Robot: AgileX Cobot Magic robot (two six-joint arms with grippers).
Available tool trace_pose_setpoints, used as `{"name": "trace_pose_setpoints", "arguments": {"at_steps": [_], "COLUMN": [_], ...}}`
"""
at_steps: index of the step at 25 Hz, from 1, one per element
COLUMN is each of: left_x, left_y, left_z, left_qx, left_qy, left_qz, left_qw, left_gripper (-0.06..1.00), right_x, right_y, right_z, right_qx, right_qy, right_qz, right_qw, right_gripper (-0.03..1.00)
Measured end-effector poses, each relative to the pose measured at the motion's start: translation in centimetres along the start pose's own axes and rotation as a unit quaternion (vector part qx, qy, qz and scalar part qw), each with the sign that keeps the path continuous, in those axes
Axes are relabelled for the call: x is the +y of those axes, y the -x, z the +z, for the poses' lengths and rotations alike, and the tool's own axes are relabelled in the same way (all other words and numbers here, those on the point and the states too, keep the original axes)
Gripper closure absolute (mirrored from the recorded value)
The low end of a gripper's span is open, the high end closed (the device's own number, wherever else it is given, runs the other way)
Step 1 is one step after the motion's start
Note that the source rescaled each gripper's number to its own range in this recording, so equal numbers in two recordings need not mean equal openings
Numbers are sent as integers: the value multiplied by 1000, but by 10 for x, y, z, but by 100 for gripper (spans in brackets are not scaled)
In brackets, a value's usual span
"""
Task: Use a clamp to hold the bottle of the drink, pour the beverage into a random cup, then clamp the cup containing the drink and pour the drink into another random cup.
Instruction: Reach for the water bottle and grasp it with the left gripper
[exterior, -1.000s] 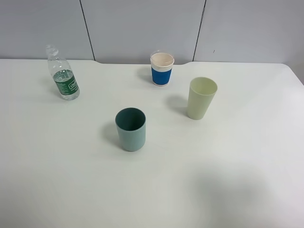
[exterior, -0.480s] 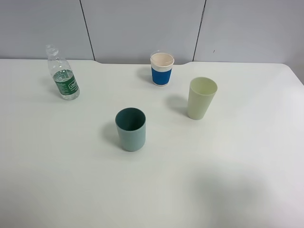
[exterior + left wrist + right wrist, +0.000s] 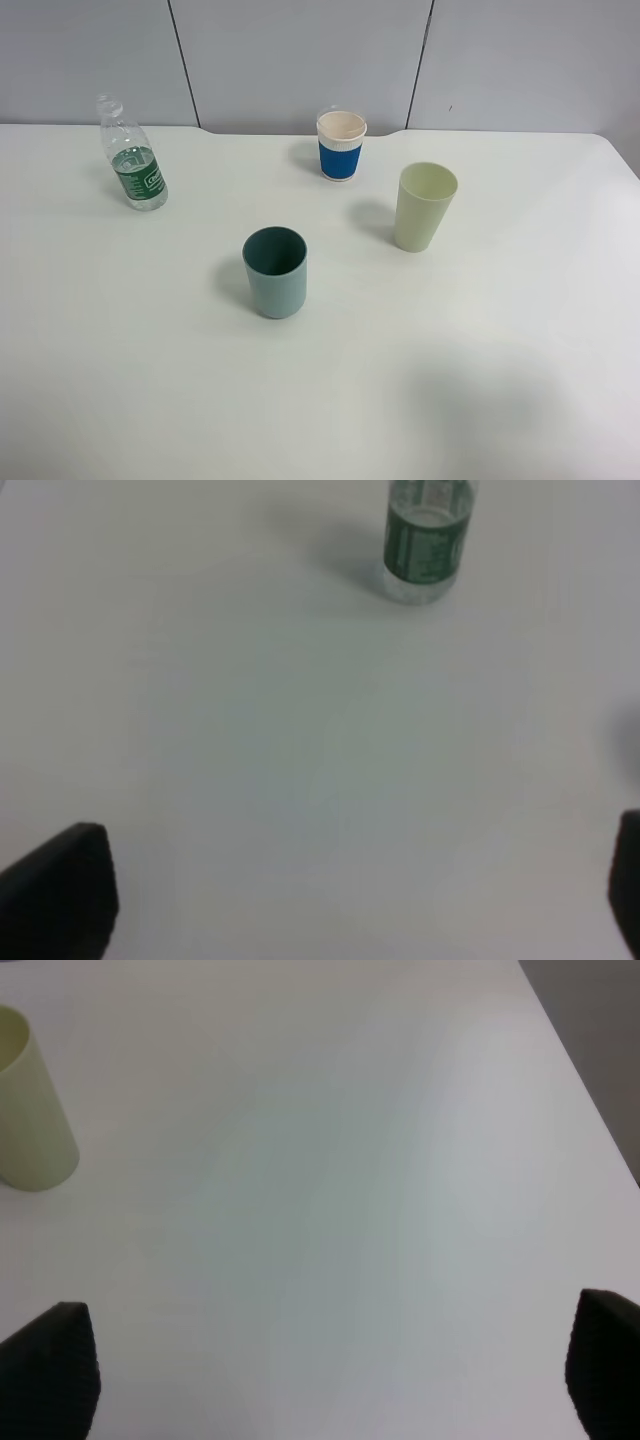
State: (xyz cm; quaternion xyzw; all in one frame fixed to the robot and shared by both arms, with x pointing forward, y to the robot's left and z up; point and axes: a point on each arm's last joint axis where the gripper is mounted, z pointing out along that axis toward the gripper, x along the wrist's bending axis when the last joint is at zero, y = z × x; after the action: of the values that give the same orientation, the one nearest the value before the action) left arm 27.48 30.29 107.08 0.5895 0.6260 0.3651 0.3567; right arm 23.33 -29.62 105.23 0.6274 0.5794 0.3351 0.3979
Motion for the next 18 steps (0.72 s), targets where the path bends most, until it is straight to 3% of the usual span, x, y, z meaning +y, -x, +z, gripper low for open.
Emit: {"name": "trace_pose_setpoints", "arguments": {"at_steps": [8, 18], "left_x": [25, 22], "left_y": [0, 0], "left_z": [48, 110], "left_qx": [0, 0], "left_qy": [-40, -160], "left_qz": [15, 21], "left_qw": [999, 987], "left_gripper": [-6, -6], "right_x": [0, 0], "right_y": [0, 0], "right_z": [0, 0], "right_qx": [0, 0], "right_qy": [0, 0], "right_qz": [0, 0], "right_qw": [1000, 1000], "right_gripper": [20, 20]}}
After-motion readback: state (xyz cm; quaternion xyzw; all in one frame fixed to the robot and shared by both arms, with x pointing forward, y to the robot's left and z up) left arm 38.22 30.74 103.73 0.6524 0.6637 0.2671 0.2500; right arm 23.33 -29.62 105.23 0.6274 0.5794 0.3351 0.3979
